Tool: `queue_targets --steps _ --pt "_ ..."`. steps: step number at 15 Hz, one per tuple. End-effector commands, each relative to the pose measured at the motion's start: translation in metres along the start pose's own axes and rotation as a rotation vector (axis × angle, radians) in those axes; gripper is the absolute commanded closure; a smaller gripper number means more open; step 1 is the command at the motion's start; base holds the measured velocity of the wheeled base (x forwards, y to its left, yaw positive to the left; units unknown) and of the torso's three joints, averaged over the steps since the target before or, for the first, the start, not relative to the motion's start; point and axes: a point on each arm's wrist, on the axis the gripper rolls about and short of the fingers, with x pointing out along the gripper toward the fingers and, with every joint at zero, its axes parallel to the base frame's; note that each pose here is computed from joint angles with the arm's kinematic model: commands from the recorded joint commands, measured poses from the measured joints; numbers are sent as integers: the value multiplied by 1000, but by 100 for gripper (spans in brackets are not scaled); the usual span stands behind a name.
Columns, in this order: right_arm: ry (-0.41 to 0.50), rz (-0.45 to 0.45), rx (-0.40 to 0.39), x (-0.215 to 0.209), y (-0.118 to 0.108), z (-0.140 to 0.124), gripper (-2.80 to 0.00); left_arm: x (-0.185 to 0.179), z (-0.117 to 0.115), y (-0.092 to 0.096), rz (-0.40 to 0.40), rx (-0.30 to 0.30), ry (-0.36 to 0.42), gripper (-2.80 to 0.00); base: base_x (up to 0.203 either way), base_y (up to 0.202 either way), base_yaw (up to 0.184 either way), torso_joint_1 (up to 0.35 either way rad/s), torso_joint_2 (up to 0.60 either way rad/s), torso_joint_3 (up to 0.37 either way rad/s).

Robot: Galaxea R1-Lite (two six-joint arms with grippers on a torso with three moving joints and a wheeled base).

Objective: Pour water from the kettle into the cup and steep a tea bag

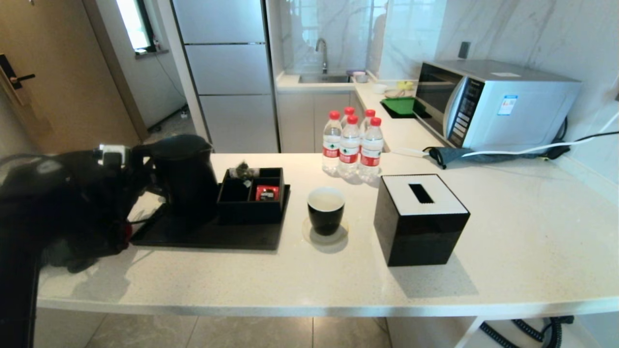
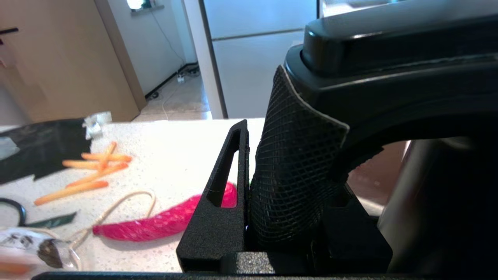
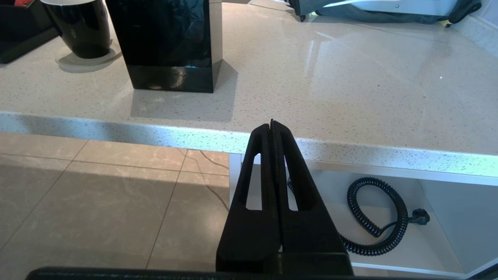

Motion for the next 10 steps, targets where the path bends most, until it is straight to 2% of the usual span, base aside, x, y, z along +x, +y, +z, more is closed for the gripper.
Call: queue_targets --steps 1,5,10 --pt "1 1 -2 0 0 0 0 -3 20 1 2 1 -37 0 0 0 0 0 0 0" --pt "1 1 -2 0 0 0 0 -17 38 0 4 0 -60 0 0 0 0 0 0 0" --pt "1 1 0 0 0 0 0 -45 59 -1 6 -3 -50 0 0 0 0 0 0 0"
